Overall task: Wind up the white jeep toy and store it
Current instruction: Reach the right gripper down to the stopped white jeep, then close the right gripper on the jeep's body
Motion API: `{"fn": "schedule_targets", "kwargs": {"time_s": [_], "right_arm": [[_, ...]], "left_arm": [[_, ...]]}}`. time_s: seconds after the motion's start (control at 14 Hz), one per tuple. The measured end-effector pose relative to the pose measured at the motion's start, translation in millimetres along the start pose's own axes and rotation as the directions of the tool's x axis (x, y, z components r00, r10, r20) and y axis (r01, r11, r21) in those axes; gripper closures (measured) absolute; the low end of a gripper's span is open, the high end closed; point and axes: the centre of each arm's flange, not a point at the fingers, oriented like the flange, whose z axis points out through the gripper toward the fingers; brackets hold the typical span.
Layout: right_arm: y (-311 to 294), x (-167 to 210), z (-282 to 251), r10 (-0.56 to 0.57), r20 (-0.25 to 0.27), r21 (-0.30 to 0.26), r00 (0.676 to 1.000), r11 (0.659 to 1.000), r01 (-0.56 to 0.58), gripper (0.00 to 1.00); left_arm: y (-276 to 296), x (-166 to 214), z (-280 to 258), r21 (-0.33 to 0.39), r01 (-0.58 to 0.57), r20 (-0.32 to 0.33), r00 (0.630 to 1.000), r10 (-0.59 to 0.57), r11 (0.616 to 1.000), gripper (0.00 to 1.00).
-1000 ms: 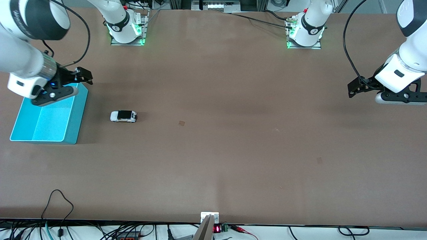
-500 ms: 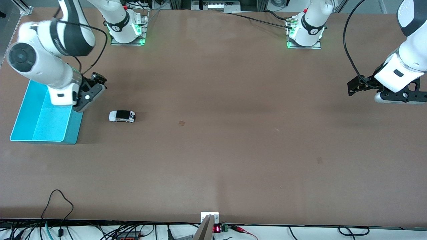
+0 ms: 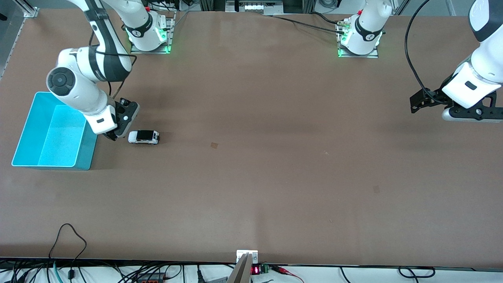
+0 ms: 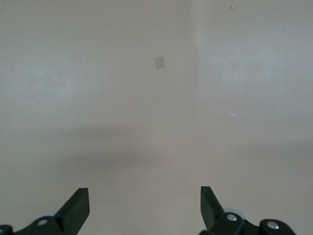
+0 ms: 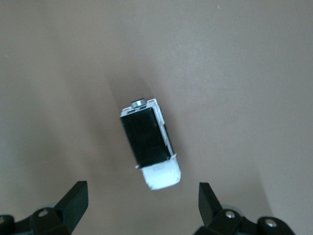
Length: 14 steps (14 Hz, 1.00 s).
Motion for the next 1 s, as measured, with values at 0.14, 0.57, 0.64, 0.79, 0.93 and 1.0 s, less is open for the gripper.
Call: {"fn": "schedule_targets", "kwargs": {"time_s": [0.14,0.57,0.64,0.79,0.93,1.0], "right_arm": [[3.0,2.4,22.5,-0.029,-0.009,-0.016,1.000,0.999,0.029,0.00],[6.7,9.0,71.6,-0.057,-0.022,-0.037,0.998,0.998,0.057,0.00],[6.4,9.6,75.5,-0.059,-0.022,-0.036,0.998,0.998,0.058,0.00],[5.1,10.4,81.3,-0.061,-0.025,-0.040,0.998,0.997,0.060,0.00],[1.1,12.9,85.8,-0.068,-0.029,-0.043,0.997,0.997,0.067,0.00],[-0.7,13.7,87.3,-0.071,-0.030,-0.043,0.997,0.997,0.069,0.00]], "left_arm": [[0.0,0.0,-0.3,0.000,0.000,0.000,1.000,0.000,1.000,0.00],[0.3,-0.1,-0.5,0.000,-0.002,0.001,1.000,0.002,1.000,0.00],[0.3,-0.5,-0.3,0.000,-0.002,0.005,1.000,0.002,1.000,0.00],[0.3,-1.6,0.5,0.000,-0.002,0.015,1.000,0.002,1.000,0.00],[0.3,-1.7,0.6,0.000,-0.002,0.016,1.000,0.002,1.000,0.00],[0.2,-1.7,0.5,0.000,-0.002,0.016,1.000,0.002,1.000,0.00]]}}
